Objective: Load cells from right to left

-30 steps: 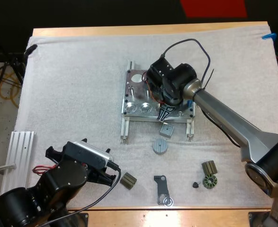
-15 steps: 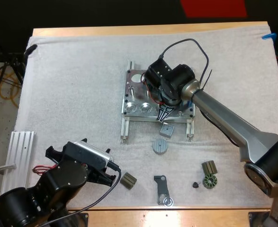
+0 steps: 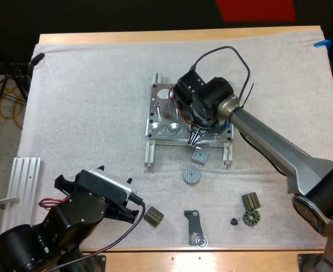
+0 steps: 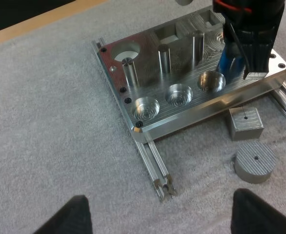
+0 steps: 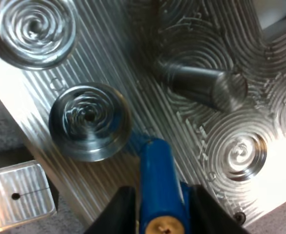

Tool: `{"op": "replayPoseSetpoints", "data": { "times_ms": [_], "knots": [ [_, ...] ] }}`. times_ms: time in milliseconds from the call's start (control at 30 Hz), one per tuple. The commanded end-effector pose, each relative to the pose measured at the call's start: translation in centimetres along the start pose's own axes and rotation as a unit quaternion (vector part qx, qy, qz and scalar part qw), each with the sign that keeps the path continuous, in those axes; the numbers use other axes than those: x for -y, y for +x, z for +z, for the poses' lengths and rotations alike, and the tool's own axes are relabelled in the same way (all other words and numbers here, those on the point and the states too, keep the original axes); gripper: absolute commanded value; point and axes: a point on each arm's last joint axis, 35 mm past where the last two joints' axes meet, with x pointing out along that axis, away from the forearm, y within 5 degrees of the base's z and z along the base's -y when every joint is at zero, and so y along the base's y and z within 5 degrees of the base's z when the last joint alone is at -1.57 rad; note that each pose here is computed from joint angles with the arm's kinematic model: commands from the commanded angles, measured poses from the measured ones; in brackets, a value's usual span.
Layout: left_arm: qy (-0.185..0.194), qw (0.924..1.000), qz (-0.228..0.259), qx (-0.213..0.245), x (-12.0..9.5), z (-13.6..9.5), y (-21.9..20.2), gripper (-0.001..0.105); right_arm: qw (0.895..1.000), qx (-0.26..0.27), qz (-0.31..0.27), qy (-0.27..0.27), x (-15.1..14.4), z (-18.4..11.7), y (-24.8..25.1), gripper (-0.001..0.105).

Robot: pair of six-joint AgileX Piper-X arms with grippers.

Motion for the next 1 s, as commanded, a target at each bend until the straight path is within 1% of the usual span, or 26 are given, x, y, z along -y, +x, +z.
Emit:
{"op": "replayPoseSetpoints", "data": {
  "times_ms": [0, 500, 700, 967],
  "knots": [
    [-0.002, 1.0, 0.001, 0.004, 0.0, 0.1, 0.0, 0.06, 1.0, 0.004, -0.001, 0.002, 0.0, 0.2, 0.2, 0.036],
    [-0.002, 1.0, 0.0, 0.003, 0.0, 0.0, 0.0, 0.06, 0.996, 0.065, -0.053, 0.025, 1.1, -0.6, -4.9, 0.036],
    [-0.002, 1.0, -0.008, -0.001, 0.1, 0.0, 0.0, 0.06, 0.995, 0.074, -0.06, 0.028, 1.1, -0.9, -6.0, 0.036],
    [-0.002, 0.9999, -0.016, -0.005, 0.1, 0.0, 0.0, 0.06, 0.996, 0.069, -0.056, 0.026, 1.1, -0.8, -5.5, 0.036]
  ]
}}
